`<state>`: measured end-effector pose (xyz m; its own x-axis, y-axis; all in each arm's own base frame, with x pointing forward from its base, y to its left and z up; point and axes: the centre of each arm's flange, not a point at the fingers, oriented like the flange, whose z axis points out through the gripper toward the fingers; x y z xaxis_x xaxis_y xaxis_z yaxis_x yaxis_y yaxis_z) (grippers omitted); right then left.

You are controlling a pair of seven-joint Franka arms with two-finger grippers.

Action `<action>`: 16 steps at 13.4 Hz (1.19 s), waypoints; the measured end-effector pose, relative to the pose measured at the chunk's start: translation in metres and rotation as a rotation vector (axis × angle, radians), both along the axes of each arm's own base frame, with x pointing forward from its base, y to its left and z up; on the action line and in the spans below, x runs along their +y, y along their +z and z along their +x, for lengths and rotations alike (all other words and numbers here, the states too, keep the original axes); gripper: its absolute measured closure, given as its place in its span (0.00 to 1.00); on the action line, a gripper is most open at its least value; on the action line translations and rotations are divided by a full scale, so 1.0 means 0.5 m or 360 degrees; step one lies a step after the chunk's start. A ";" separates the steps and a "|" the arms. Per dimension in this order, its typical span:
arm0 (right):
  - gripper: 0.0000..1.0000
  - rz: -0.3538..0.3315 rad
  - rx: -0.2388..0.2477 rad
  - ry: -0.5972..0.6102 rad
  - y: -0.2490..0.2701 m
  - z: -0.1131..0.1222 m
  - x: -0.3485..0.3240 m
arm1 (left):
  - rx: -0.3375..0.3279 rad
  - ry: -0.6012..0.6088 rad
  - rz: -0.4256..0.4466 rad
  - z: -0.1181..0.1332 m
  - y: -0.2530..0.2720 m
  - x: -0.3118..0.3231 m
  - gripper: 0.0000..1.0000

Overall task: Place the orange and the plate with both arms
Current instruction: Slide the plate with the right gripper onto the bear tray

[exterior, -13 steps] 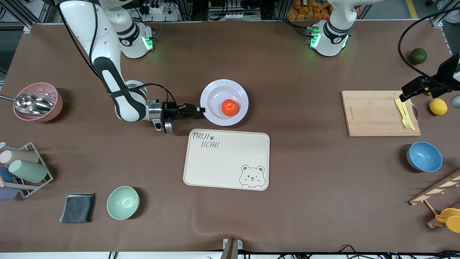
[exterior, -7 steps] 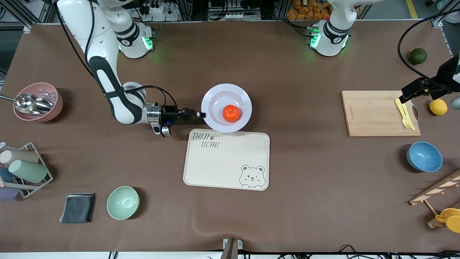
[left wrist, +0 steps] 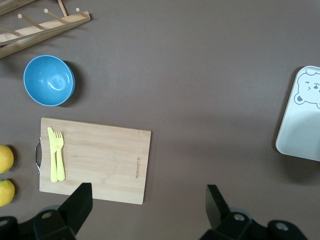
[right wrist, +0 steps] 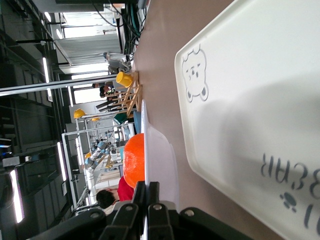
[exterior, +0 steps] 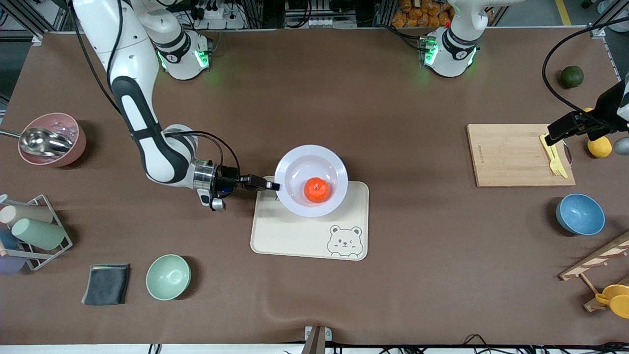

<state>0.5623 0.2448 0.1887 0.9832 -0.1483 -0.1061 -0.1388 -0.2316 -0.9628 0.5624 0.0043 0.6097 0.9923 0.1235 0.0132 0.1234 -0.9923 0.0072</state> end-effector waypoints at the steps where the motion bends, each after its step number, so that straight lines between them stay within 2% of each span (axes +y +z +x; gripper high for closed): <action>1: 0.96 -0.0022 0.0000 -0.0009 -0.014 0.006 0.001 | 0.0000 0.0000 0.0000 0.001 -0.002 0.000 0.00; 6: 0.96 -0.0011 -0.0020 -0.0054 -0.057 0.023 0.017 | 0.0009 0.0000 0.0000 0.005 -0.009 0.000 0.00; 10: 0.96 -0.0149 -0.0065 -0.0084 -0.054 0.026 0.056 | 0.0013 -0.0001 -0.0001 0.008 -0.014 -0.001 0.00; 16: 0.96 -0.0191 -0.0119 -0.0082 -0.088 0.046 0.062 | 0.0012 -0.0004 -0.0001 0.015 -0.022 -0.002 0.00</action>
